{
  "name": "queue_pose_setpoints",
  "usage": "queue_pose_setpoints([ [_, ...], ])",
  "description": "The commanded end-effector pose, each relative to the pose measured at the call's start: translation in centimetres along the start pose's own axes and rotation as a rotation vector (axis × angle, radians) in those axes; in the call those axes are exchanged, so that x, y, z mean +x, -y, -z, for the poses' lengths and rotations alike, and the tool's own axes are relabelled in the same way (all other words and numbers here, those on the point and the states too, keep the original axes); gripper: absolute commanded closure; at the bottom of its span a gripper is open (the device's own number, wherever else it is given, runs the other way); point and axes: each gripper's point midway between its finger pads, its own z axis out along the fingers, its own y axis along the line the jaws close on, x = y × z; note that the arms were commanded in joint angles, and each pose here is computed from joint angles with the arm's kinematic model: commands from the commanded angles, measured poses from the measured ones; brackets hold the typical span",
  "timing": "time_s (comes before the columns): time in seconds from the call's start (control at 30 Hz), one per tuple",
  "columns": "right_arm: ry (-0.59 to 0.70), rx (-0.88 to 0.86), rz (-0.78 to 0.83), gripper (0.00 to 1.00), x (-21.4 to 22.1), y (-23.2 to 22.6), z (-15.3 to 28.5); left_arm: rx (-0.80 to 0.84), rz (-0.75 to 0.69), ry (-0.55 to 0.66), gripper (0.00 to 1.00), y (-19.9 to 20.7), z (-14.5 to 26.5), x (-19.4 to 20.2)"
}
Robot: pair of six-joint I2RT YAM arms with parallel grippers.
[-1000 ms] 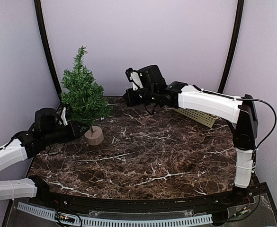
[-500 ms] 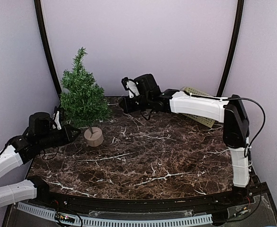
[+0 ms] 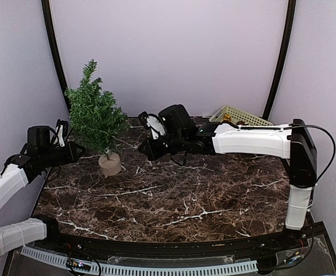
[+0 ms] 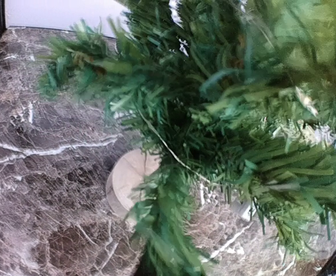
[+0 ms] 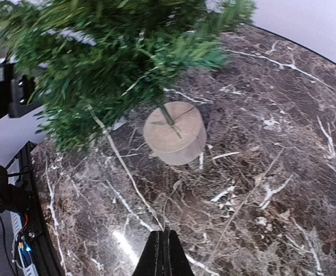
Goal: Decorate the small christmas tree
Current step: Wrap the side of the string light in the gap of the branches.
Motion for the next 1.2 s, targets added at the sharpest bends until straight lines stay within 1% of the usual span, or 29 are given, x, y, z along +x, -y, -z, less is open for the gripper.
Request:
queue_pose_setpoints([
  [0.0, 0.043, -0.068, 0.021, 1.0, -1.1, -3.2, 0.5, -0.043, -0.077, 0.043, 0.81, -0.4, 0.7, -2.7],
  [0.03, 0.044, -0.072, 0.02, 1.0, -1.1, -3.4, 0.3, -0.062, -0.078, 0.047, 0.71, -0.7, 0.8, -3.0],
  [0.07, 0.046, -0.074, 0.02, 1.0, -1.0, -3.7, 0.1, -0.068, -0.079, 0.049, 0.64, -0.6, 1.3, -3.3],
  [0.1, 0.048, -0.076, 0.017, 1.0, -1.0, -3.8, -0.1, -0.082, -0.08, 0.051, 0.53, -0.7, 1.5, -3.4],
  [0.13, 0.05, -0.073, 0.012, 1.0, -1.0, -3.8, -0.3, -0.089, -0.078, 0.053, 0.49, -0.5, 2.1, -3.4],
  [0.17, 0.054, -0.065, 0.007, 1.0, -1.1, -3.6, -0.5, -0.1, -0.069, 0.051, 0.41, -0.6, 2.5, -3.3],
  [0.23, 0.07, -0.032, -0.004, 1.0, -1.4, -3.0, -0.8, -0.089, -0.041, 0.04, 0.36, -0.2, 3.5, -2.7],
  [0.33, 0.103, 0.032, -0.011, 1.0, -2.3, -1.9, -1.0, -0.004, 0.016, 0.018, 0.33, 1.4, 4.5, -1.0],
  [0.43, 0.139, 0.089, -0.039, 1.0, -3.3, -0.4, -1.2, 0.107, 0.074, -0.005, 0.32, 3.7, 4.4, 0.9],
  [0.47, 0.144, 0.089, -0.049, 1.0, -3.6, -0.1, -1.4, 0.147, 0.079, -0.017, 0.31, 5.0, 4.5, 1.5],
  [0.5, 0.146, 0.087, -0.059, 1.0, -3.7, 0.3, -1.6, 0.153, 0.078, -0.006, 0.31, 5.3, 4.4, 1.5],
  [0.53, 0.144, 0.079, -0.068, 1.0, -3.8, 0.5, -1.9, 0.19, 0.076, -0.027, 0.31, 6.6, 4.2, 2.2],
  [0.57, 0.148, 0.077, -0.074, 1.0, -4.0, 0.7, -2.0, 0.205, 0.071, -0.009, 0.3, 7.2, 4.0, 1.9],
  [0.6, 0.148, 0.076, -0.077, 1.0, -4.1, 0.8, -2.2, 0.23, 0.073, -0.034, 0.3, 8.1, 3.6, 2.4],
  [0.73, 0.154, 0.07, -0.084, 1.0, -4.4, 1.0, -2.3, 0.257, 0.077, -0.042, 0.26, 9.3, 2.1, 2.6],
  [0.9, 0.157, 0.041, -0.069, 1.0, -4.6, 0.3, -1.6, 0.22, 0.076, -0.022, 0.22, 8.7, 0.3, 2.2],
  [0.93, 0.16, 0.047, -0.062, 1.0, -4.6, 0.3, -1.4, 0.223, 0.074, -0.017, 0.22, 8.7, 0.1, 2.2],
  [1.0, 0.157, 0.062, -0.048, 1.0, -4.6, 0.5, -1.1, 0.217, 0.078, -0.025, 0.29, 8.5, -0.5, 2.5],
  [1.03, 0.152, 0.065, -0.041, 1.0, -4.6, 0.6, -1.0, 0.208, 0.083, -0.032, 0.4, 8.3, -0.9, 2.6],
  [1.07, 0.148, 0.066, -0.034, 1.0, -4.6, 0.5, -1.0, 0.191, 0.086, -0.031, 0.45, 7.9, -1.1, 2.7],
  [1.1, 0.146, 0.067, -0.028, 1.0, -4.5, 0.5, -0.9, 0.185, 0.085, -0.028, 0.55, 7.8, -1.1, 2.7],
  [1.13, 0.144, 0.068, -0.022, 1.0, -4.5, 0.5, -0.7, 0.17, 0.085, -0.02, 0.59, 7.5, -1.2, 2.6],
  [1.17, 0.142, 0.068, -0.016, 1.0, -4.4, 0.4, -0.6, 0.161, 0.079, -0.015, 0.71, 7.3, -1.2, 2.6],
])
